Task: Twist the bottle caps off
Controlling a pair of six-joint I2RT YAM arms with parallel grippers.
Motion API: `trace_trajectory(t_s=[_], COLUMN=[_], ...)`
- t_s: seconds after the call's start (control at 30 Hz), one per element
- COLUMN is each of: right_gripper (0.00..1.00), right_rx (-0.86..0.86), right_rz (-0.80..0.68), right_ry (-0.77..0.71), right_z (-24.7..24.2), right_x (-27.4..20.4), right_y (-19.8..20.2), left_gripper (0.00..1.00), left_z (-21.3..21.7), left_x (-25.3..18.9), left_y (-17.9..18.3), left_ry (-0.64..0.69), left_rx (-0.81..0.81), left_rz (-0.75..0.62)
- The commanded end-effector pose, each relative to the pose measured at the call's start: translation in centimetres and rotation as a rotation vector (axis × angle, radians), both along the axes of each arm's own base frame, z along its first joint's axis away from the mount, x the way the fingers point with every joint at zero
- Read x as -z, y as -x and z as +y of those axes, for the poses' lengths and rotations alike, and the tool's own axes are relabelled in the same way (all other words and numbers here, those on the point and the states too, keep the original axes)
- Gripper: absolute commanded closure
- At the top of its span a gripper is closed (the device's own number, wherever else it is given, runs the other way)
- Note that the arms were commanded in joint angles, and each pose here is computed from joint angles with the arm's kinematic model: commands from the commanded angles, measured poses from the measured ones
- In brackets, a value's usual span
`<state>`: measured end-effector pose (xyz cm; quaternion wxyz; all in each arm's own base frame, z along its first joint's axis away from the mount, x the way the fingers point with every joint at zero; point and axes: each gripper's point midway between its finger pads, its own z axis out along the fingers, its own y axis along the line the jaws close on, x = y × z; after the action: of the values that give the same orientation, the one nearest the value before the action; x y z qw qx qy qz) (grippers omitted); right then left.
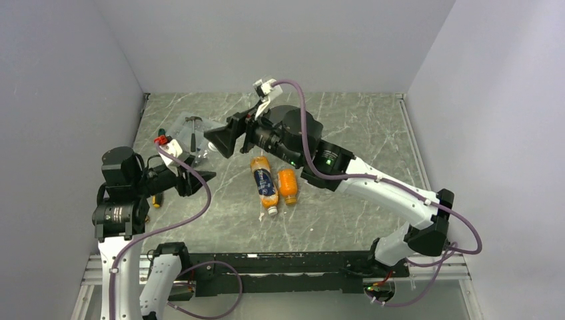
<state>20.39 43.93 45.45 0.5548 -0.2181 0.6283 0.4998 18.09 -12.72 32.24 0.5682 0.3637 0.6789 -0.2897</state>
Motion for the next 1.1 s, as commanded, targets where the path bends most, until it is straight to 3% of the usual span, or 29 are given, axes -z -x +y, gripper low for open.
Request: trace_trajectory(t_s=[0.0, 0.43, 0.8, 0.93, 1.07], right_gripper=[0.19, 0.38, 0.85, 0.95, 0.99], right_rx=[0.111, 0.057, 0.054, 0.015, -0.188], right_rz=[0.08, 0.117, 0.113, 0.052, -0.112], right_ry=[0.022, -0.006, -0.038, -0.055, -0.098], right_z=[0.1, 2.2, 2.2, 2.0, 1.6], right_x=[0.5, 0.6, 0.6, -0.4, -2.8], right_y=[-2.2, -1.9, -1.8, -1.1, 2.4], left_gripper=[0.75, 0.75, 0.76, 0.75, 0.74], left_z=[1.2, 1.3, 1.1, 0.3, -1.6], left_x=[-1.1, -0.8, -0.4, -1.1, -2.7], left_y=[-1.7, -2.2, -1.9, -1.1, 1.3], left_ry=[-0.047, -0.036, -0.02, 0.016, 0.101], left_rx=[-0.078, -0.101, -0.087, -0.035, 0.12], left_rz=[-0.117, -0.104, -0.078, -0.049, 0.028])
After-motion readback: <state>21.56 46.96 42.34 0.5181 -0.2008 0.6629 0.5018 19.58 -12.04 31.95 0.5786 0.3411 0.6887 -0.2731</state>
